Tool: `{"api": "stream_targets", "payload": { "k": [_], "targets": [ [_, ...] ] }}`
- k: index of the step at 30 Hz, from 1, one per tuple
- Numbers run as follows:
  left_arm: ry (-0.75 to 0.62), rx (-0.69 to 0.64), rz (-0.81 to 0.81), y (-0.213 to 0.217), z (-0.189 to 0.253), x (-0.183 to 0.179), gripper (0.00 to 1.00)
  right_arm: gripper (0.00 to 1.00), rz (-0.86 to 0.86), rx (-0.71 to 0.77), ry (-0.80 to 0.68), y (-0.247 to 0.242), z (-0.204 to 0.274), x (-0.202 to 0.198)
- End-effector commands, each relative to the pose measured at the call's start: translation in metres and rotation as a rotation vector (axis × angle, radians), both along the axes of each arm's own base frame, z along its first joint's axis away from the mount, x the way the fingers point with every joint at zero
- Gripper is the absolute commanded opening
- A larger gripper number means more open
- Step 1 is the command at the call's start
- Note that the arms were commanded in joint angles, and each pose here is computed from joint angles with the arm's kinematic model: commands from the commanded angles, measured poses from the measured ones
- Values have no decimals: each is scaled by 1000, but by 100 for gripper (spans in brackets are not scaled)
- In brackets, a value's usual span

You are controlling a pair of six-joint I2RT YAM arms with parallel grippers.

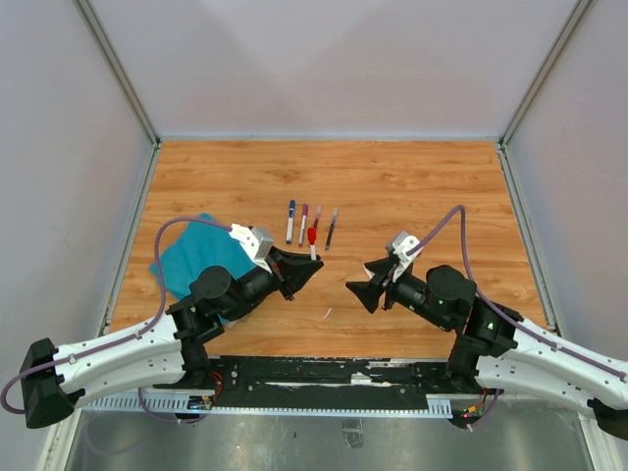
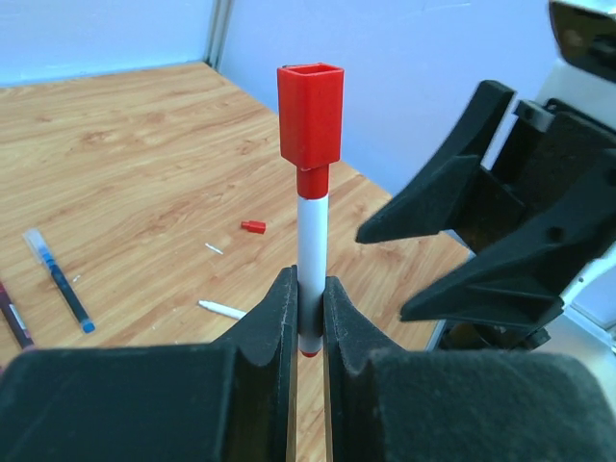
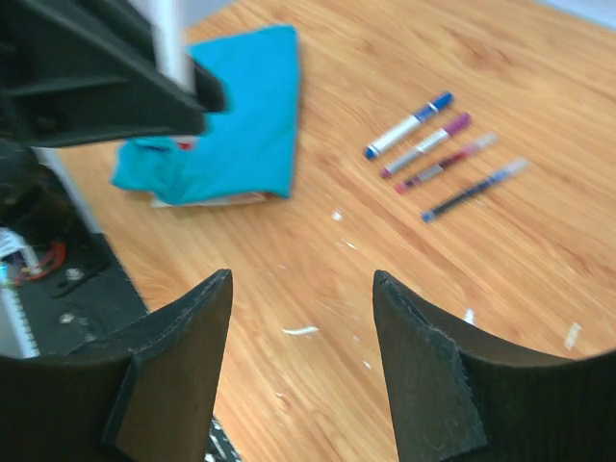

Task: Insert the pens into the pen caps
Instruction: Place the pen at the center of the board.

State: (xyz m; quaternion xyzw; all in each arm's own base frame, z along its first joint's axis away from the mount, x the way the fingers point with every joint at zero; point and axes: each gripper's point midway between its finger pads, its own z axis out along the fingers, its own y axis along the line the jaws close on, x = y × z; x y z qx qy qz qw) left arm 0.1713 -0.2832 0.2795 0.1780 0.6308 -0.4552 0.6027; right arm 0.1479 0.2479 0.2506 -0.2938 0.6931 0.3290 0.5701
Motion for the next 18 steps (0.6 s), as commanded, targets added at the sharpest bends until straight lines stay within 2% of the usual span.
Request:
{"api": "stream_targets", "payload": {
  "k": [1, 7, 13, 18],
  "targets": [
    [-20, -22, 27, 6, 8, 3, 0, 61, -80, -54, 74, -17, -15, 22],
    [-22, -21, 24, 6, 10, 2, 1, 63, -76, 139, 256, -30, -24, 42],
    [-20, -22, 7, 4, 10, 0, 0, 66, -110, 265, 309, -46, -29, 51],
    [-45, -17, -39, -1, 11, -7, 1, 71, -100, 312, 269, -50, -26, 47]
  ]
}}
